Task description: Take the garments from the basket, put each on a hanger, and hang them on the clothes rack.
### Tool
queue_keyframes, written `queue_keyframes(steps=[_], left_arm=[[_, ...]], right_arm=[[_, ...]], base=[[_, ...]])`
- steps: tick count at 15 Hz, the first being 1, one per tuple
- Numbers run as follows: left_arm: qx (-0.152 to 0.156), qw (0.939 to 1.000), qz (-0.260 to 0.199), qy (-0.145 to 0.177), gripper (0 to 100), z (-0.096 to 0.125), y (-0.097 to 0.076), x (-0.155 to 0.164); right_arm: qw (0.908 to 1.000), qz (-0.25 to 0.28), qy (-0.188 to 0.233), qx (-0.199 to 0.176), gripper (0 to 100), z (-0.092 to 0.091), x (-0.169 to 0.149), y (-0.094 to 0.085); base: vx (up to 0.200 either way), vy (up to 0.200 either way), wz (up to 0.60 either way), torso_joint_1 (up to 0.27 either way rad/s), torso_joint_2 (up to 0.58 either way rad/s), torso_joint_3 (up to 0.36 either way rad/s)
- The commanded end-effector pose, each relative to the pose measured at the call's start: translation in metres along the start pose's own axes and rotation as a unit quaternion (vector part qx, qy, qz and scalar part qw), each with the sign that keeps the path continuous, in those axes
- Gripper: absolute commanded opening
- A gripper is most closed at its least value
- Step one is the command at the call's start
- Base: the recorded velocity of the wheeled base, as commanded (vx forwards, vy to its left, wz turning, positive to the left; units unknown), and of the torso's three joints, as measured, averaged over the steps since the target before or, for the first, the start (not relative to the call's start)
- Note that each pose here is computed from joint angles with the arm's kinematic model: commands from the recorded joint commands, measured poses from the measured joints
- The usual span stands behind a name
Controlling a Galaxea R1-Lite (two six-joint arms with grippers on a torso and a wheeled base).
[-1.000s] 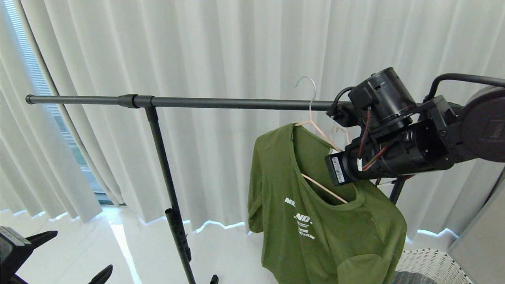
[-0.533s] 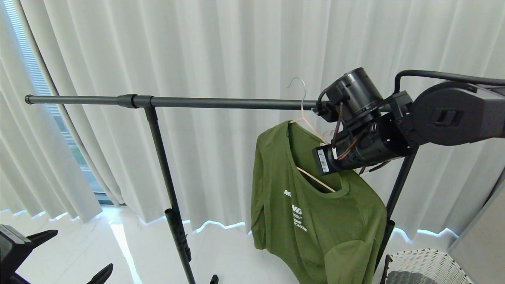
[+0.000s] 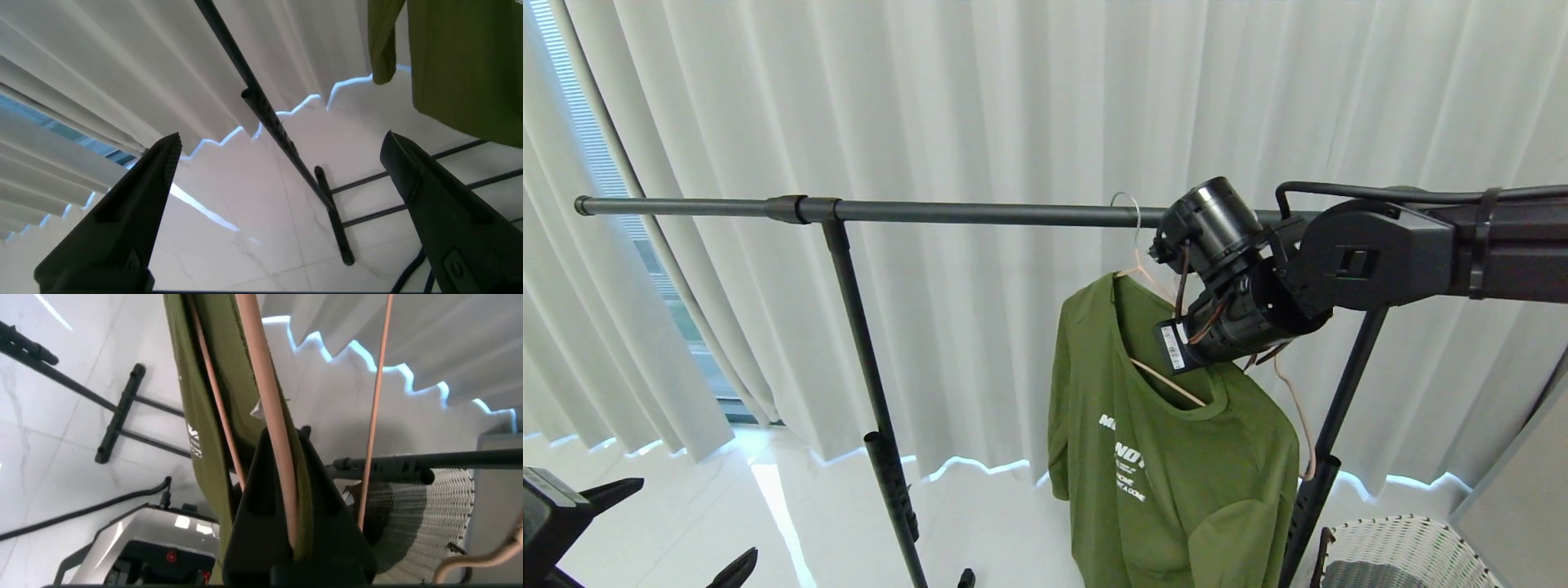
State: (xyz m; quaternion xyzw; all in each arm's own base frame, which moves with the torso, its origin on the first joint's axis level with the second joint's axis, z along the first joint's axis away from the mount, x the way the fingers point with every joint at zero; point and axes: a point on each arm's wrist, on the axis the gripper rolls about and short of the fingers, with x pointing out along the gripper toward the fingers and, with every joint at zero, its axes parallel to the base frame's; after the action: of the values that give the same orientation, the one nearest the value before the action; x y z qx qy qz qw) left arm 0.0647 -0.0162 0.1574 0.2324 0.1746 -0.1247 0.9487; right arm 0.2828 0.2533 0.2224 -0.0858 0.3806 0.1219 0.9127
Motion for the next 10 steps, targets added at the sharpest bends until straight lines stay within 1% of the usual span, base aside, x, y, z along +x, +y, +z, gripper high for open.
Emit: queue_keyframes(steps=[1, 3, 6, 9, 10], left_arm=[[0.000, 1.0000, 0.000, 0.001, 100, -0.0004, -0.0002, 0.0001], [0.000, 1.0000, 0.000, 0.001, 100, -0.0004, -0.0002, 0.0001], [0.000, 1.0000, 0.000, 0.001, 100, -0.0004, -0.0002, 0.0001], [0.000, 1.0000, 0.001, -0.001, 100, 0.0000, 0.0001, -0.0005], [0.000, 1.0000, 0.001, -0.002, 100, 0.0000, 0.0001, -0.0007]], right_arm=[[1.0000, -0.001, 0.004, -0.002, 0, -0.0012, 0.0039, 0.0013], [1.0000, -0.002, 0.005, -0.002, 0, -0.0013, 0.0056, 0.0019], [1.0000, 0.001, -0.005, 0.002, 0, 0.0044, 0.0048, 0.0034], [1.0000, 0.000, -0.003, 0.001, 0, 0.0052, 0.0068, 0.0044], [1.0000, 0.001, -0.005, 0.002, 100, 0.0056, 0.0065, 0.0044]], base=[[0.000, 0.000, 0.00, 0.000, 0.00, 0.000], [0.000, 0.000, 0.00, 0.000, 0.00, 0.000], [0.000, 0.000, 0.00, 0.000, 0.00, 0.000], [0.000, 0.000, 0.00, 0.000, 0.00, 0.000], [0.000, 0.000, 0.00, 0.000, 0.00, 0.000]])
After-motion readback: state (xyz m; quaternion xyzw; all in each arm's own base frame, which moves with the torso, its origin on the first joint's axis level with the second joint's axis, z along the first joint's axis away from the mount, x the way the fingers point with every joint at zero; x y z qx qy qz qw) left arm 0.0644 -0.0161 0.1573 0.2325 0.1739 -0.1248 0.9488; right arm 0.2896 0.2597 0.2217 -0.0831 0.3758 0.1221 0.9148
